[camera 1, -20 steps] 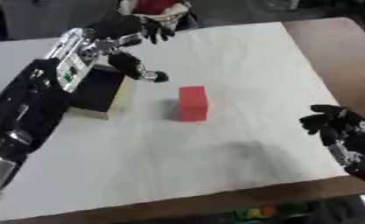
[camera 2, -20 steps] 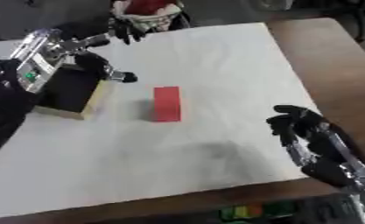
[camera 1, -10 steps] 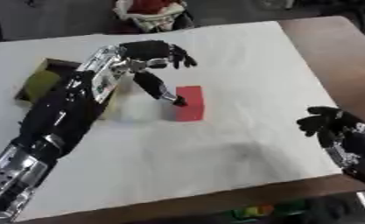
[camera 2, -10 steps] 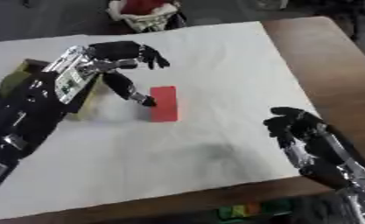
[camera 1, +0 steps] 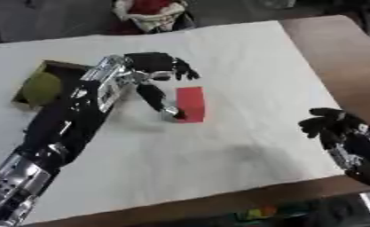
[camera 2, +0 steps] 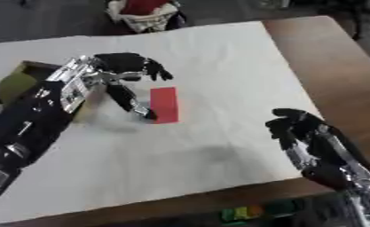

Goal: Pick up objects on the table and place them in the box.

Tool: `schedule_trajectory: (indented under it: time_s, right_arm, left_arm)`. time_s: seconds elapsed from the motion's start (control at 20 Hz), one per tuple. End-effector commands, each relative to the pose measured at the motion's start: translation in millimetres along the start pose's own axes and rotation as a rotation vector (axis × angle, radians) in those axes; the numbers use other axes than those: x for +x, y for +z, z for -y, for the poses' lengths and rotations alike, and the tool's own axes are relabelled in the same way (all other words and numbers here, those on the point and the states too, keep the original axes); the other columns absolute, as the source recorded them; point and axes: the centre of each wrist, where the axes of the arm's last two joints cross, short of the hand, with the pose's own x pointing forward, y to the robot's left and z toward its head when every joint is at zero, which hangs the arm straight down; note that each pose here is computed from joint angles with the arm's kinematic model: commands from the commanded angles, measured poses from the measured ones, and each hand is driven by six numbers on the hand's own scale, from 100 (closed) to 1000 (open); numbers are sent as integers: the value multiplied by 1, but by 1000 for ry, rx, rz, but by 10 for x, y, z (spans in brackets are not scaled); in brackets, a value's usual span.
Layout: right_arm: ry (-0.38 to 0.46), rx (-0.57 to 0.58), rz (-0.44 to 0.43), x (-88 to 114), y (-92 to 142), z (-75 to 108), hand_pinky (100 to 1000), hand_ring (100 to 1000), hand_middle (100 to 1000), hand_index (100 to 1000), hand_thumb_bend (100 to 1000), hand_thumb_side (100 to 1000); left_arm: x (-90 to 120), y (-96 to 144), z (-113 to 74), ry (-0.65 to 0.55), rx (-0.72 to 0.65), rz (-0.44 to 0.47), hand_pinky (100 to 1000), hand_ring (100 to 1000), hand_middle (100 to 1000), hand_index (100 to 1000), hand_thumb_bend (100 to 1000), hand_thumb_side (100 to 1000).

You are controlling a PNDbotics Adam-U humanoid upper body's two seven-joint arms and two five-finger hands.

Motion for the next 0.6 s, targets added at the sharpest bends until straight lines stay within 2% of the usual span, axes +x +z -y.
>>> schedule_trajectory:
  time_s: [0.05, 0.2, 0.3, 0.45, 0.6]
  right_arm:
    - [11, 7, 21, 47, -40, 32, 766, 771, 509, 831, 100, 470]
    - [13, 10, 20, 46, -40, 31, 767, 771, 509, 825, 100, 470]
    - [13, 11, 21, 45, -40, 30, 767, 771, 509, 827, 100, 470]
    - [12, 7, 22, 46, -42, 35, 767, 771, 509, 831, 100, 470]
    - [13, 4, 21, 46, -39, 38, 767, 771, 510, 832, 100, 470]
  left_arm:
    - [-9, -8, -42, -35, 1, -6, 742, 687, 736, 894, 541, 728]
    - [-5, -14, 10, -37, -14, -4, 722, 647, 668, 835, 468, 642]
    - [-11, -2, 14, -37, -6, -7, 696, 606, 598, 771, 375, 511]
    - [-22, 30, -5, -19, 34, -11, 654, 574, 549, 719, 212, 349]
    - [-31, 108, -157, -8, 115, -6, 623, 553, 519, 696, 139, 234]
